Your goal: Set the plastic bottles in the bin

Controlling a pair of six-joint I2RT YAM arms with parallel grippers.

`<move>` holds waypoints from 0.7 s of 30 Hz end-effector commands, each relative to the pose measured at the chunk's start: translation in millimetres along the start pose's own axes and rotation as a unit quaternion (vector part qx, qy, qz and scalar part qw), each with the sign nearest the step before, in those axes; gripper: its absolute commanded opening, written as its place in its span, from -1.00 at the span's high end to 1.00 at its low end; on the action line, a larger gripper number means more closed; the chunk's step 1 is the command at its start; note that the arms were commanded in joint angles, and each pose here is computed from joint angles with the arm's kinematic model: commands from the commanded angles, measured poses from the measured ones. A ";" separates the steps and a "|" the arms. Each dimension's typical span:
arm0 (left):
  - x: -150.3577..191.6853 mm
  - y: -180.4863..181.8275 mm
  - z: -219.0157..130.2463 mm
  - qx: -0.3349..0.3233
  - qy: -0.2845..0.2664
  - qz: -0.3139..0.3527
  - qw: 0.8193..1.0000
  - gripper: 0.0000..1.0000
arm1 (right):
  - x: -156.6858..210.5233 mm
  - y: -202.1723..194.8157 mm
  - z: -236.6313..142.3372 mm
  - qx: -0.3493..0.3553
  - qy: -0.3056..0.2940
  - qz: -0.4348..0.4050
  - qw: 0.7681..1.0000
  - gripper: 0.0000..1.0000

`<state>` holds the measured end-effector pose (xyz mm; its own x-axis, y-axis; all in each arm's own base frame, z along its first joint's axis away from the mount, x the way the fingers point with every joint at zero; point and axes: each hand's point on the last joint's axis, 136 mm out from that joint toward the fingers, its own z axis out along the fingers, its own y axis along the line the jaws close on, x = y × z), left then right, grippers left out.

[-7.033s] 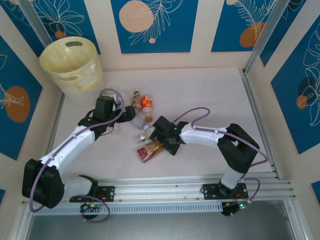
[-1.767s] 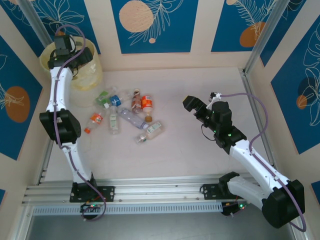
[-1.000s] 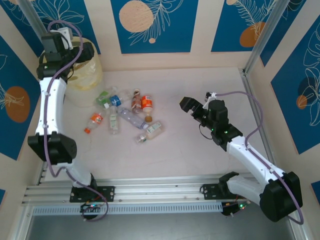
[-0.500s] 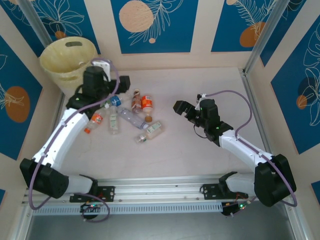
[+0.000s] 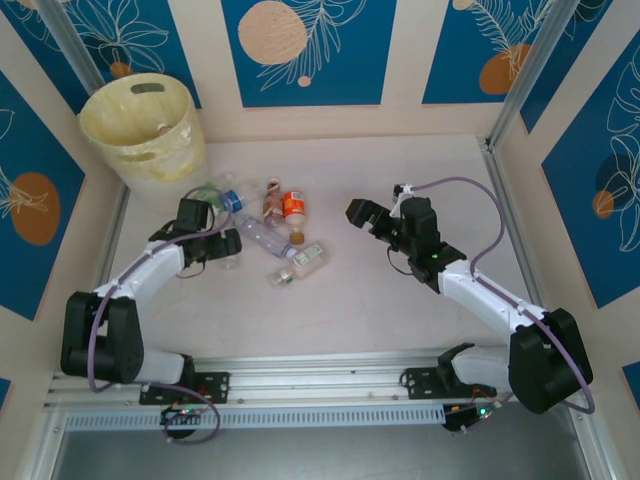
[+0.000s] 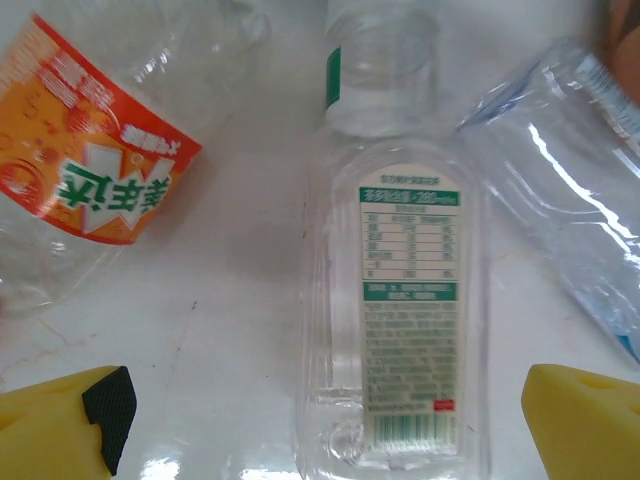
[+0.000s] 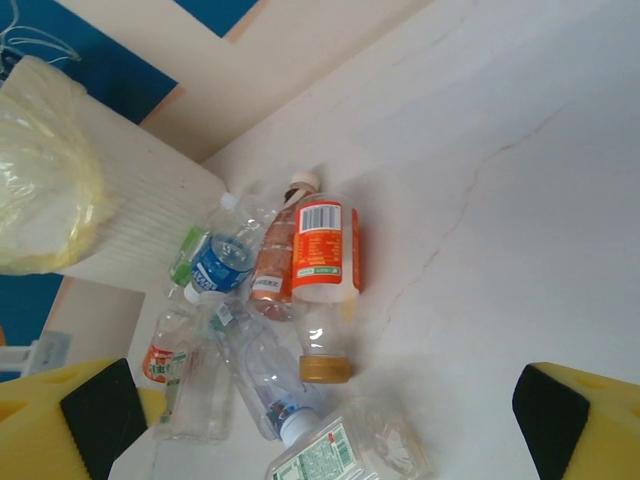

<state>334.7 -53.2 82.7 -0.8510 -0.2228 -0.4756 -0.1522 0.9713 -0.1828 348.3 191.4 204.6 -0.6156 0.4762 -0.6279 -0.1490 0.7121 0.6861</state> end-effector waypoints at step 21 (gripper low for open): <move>17.9 -12.2 51.3 -0.003 0.040 0.049 0.998 -0.25 | -3.9 27.6 -6.8 -0.032 -0.013 -0.062 0.998 -0.99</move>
<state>346.3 -77.1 35.8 -0.8971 -0.1345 -0.4208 -0.0605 0.9810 -0.1846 339.9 204.0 214.3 -0.5987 0.4079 -0.6894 -0.2393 0.7303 0.6399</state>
